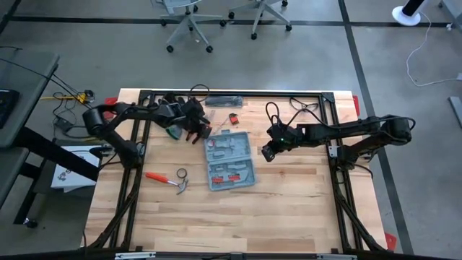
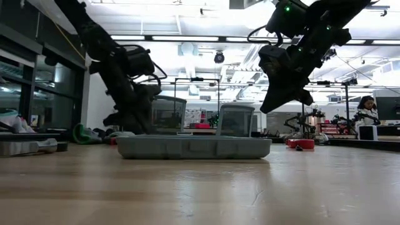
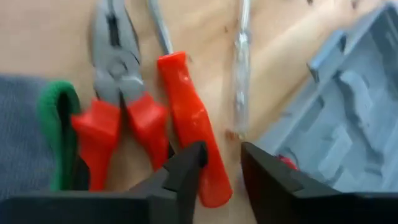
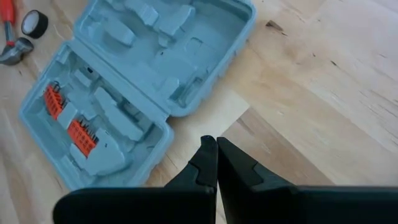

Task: Prefit tool cases
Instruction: Put the nut driver into the gray prefit tool case

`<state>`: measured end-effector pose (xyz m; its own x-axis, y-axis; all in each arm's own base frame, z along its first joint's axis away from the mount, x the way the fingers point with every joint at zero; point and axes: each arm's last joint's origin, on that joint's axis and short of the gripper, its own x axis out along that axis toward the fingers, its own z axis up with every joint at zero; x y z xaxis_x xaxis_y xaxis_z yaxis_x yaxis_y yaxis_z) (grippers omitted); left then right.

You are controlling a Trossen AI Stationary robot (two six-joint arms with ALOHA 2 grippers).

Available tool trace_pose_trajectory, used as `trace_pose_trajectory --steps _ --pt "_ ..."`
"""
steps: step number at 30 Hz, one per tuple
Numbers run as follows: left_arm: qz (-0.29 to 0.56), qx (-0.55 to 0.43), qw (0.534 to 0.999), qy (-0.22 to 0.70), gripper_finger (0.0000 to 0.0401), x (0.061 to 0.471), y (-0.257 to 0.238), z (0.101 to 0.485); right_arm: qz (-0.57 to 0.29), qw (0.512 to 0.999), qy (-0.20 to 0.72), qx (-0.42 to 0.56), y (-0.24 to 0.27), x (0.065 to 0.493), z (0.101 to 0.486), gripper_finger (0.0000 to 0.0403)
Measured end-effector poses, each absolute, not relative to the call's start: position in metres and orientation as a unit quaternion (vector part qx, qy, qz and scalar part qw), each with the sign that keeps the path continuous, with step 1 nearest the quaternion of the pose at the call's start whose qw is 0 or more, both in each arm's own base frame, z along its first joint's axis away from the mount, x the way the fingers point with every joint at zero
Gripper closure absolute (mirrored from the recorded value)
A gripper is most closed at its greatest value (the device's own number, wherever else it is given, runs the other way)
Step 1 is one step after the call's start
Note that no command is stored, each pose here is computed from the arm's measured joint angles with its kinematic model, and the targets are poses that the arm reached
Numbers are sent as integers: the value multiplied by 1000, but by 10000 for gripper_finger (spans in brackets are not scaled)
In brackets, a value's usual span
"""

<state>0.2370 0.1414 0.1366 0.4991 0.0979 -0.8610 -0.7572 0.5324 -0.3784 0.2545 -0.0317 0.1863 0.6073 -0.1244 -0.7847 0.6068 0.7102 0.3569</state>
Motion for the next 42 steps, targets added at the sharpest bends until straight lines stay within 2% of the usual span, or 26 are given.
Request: trace_pose_trajectory --steps 6,18,22,27,31,34,38,42 --pt "306 -414 756 405 238 230 154 133 -222 837 384 320 -32 255 186 403" --pt "300 -340 800 393 242 253 176 155 -228 837 381 321 -32 254 186 403" --pt "269 -313 797 441 242 271 185 153 -229 837 381 321 -32 254 186 403" --pt "245 -256 758 547 242 286 187 137 -233 833 379 328 -32 254 186 403" --pt "233 -232 744 582 243 289 188 132 -235 831 379 332 -32 254 186 403" --pt "230 -231 739 589 262 289 188 132 -235 831 380 332 -32 254 186 403" --pt "218 -241 740 589 336 286 185 137 -242 830 378 333 -32 254 186 403" --pt "206 -252 753 571 337 283 185 150 -242 829 378 333 -32 254 186 403"
